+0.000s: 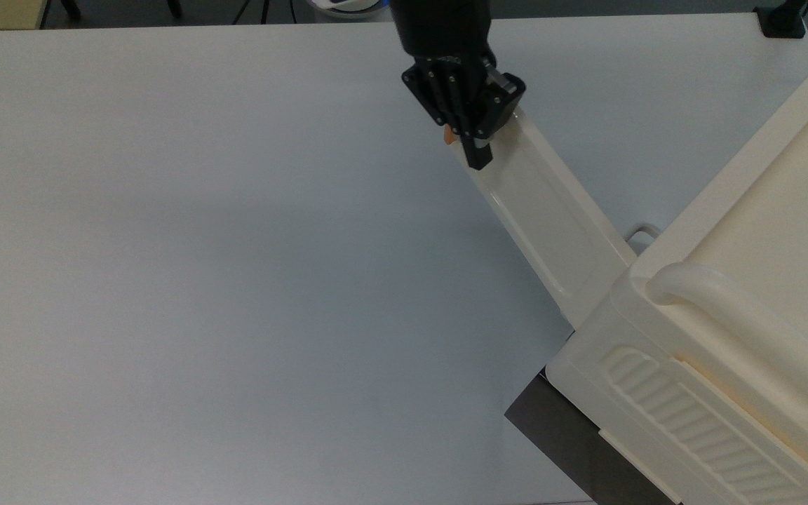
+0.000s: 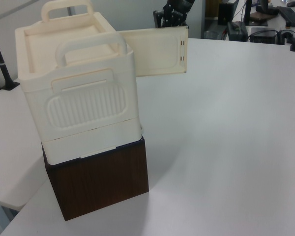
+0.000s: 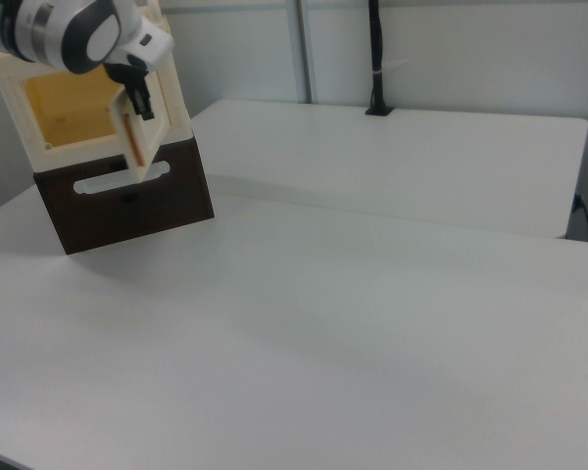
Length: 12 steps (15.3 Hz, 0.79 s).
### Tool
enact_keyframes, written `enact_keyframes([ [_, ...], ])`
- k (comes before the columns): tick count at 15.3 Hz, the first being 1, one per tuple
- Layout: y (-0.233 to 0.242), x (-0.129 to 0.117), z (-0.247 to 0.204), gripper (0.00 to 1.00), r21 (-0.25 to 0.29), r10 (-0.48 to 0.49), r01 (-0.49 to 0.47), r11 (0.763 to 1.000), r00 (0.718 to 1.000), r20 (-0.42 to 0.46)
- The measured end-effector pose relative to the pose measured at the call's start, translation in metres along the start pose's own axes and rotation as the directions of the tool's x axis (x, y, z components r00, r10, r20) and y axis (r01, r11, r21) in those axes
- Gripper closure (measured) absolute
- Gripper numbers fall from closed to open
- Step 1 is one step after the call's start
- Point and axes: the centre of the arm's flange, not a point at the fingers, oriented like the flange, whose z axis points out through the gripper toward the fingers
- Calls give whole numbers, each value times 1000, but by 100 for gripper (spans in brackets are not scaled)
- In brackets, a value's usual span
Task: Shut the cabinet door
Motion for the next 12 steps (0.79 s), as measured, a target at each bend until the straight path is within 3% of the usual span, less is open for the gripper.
enact_keyframes([
  [6, -43, -87, 44, 96, -13, -121, 123, 992, 988, 93],
  [12, -60, -116, 72, 96, 25, -161, 159, 987, 983, 83],
])
